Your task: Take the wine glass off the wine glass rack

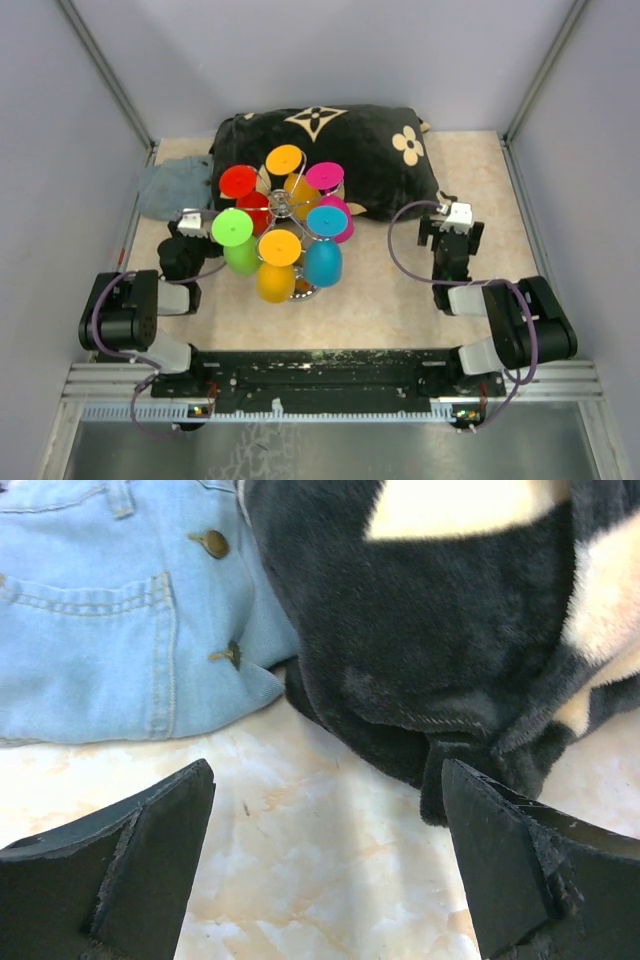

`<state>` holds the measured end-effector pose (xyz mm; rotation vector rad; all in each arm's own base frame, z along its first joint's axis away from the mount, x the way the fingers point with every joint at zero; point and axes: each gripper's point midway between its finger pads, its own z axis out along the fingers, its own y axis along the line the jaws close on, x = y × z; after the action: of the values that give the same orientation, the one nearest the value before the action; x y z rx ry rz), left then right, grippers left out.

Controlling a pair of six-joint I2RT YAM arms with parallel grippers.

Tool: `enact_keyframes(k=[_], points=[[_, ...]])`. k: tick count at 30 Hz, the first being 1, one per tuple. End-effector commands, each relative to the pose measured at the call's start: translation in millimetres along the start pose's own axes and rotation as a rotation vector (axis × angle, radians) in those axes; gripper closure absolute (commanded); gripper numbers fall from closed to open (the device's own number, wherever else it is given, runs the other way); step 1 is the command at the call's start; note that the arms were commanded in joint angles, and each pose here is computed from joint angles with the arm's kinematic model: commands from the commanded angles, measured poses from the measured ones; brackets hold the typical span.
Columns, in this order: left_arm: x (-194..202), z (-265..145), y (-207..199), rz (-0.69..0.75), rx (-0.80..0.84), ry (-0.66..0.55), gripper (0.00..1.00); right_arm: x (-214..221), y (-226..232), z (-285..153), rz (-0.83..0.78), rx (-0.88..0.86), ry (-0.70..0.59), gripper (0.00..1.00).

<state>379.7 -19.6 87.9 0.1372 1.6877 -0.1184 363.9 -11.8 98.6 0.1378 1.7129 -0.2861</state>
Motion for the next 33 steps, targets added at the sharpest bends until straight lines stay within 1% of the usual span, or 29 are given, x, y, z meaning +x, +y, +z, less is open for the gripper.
enact_keyframes(k=[1, 4, 10, 13, 15, 18, 21, 23, 26, 28, 30, 31, 33], points=[[-20.2, -0.5, 15.7, -0.037, -0.098, -0.019, 0.0, -14.9, 5.8, 5.3, 0.004, -0.037, -0.023, 0.02], [-23.3, -10.7, 19.2, -0.051, -0.13, -0.012, 0.0, -17.6, 6.2, 0.1, 0.015, -0.05, -0.024, 0.02], [-17.7, -32.6, 22.3, -0.101, -0.184, 0.041, 0.0, -28.7, 5.0, -14.0, 0.081, -0.071, -0.044, 0.02], [-15.7, -39.4, 31.4, -0.085, -0.235, 0.049, 0.0, -34.3, 5.4, -18.7, 0.104, -0.082, -0.051, 0.02], [-13.3, -42.3, 40.8, -0.082, -0.278, 0.057, 0.0, -39.7, 5.7, -21.4, 0.113, -0.091, -0.06, 0.02], [-10.0, -47.4, 62.3, -0.123, -0.363, 0.079, 0.0, -50.2, 8.1, -24.6, 0.129, -0.111, -0.063, 0.02], [-16.1, -58.4, 94.1, -0.167, -0.466, 0.084, 0.0, -67.0, 7.8, -28.6, 0.16, -0.117, -0.048, 0.02], [-23.7, -68.2, 116.3, -0.211, -0.512, 0.087, 0.0, -81.0, 5.9, -33.9, 0.191, -0.116, -0.037, 0.02], [-41.6, -79.8, 134.5, -0.216, -0.528, 0.117, 0.0, -108.1, 2.7, -47.0, 0.251, -0.124, -0.02, 0.02], [-62.9, -82.6, 131.8, -0.214, -0.481, 0.139, 0.0, -125.7, -0.1, -56.0, 0.288, -0.122, 0.013, 0.02], [-80.1, -86.7, 117.7, -0.234, -0.414, 0.179, 0.0, -141.2, -3.0, -65.0, 0.342, -0.107, 0.077, 0.02], [-99.5, -87.4, 111.2, -0.243, -0.38, 0.166, 0.0, -143.9, -3.9, -69.9, 0.341, -0.104, 0.129, 0.02], [-125.5, -92.1, 95.0, -0.273, -0.314, 0.153, 0.0, -160.2, 2.2, -80.1, 0.357, -0.139, 0.214, 0.02]])
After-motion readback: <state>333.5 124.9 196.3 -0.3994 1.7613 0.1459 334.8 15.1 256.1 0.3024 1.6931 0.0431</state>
